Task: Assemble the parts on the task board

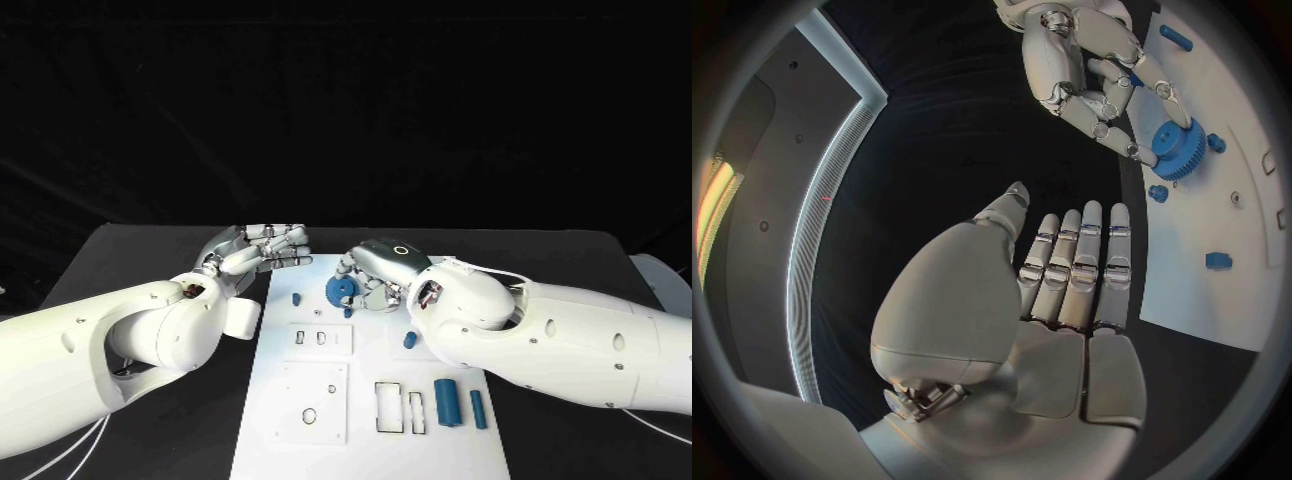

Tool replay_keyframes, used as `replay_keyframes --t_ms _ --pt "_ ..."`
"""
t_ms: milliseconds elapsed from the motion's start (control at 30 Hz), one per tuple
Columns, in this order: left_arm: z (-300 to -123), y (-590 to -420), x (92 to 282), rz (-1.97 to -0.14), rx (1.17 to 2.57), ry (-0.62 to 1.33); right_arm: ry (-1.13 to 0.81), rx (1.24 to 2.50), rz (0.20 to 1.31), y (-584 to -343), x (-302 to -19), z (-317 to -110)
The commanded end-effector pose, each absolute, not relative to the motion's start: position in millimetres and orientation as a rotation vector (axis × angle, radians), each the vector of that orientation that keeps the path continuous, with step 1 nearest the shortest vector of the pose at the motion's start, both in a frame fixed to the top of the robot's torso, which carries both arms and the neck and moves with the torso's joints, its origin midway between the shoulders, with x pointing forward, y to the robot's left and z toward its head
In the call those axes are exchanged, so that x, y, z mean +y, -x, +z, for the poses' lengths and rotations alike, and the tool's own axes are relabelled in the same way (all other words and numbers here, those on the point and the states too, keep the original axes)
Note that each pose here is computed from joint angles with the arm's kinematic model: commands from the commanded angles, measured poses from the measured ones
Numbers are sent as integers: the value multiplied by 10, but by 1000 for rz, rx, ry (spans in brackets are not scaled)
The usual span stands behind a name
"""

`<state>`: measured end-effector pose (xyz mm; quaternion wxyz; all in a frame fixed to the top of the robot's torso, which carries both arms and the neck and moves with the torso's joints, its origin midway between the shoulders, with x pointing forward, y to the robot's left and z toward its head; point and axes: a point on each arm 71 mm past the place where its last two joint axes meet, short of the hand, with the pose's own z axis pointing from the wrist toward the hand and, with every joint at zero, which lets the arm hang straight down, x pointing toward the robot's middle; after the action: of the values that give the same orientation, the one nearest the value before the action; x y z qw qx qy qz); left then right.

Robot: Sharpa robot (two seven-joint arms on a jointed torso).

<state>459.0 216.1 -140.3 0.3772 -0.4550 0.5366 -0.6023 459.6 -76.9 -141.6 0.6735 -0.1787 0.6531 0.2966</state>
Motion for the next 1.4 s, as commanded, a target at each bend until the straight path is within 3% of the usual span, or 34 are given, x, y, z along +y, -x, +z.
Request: replay_keyframes --t_ms 33,700,1400 --pt "-1386 -4593 2148 -1561 1367 1152 412 1454 649 -4640 -725 -1425" --pt "-1386 -4597 2135 -1562 1369 1152 412 1437 565 -4883 -646 -1489" --pt "-1386 -4594 2139 -1562 1371 1153 430 1484 519 -4959 -646 -1566"
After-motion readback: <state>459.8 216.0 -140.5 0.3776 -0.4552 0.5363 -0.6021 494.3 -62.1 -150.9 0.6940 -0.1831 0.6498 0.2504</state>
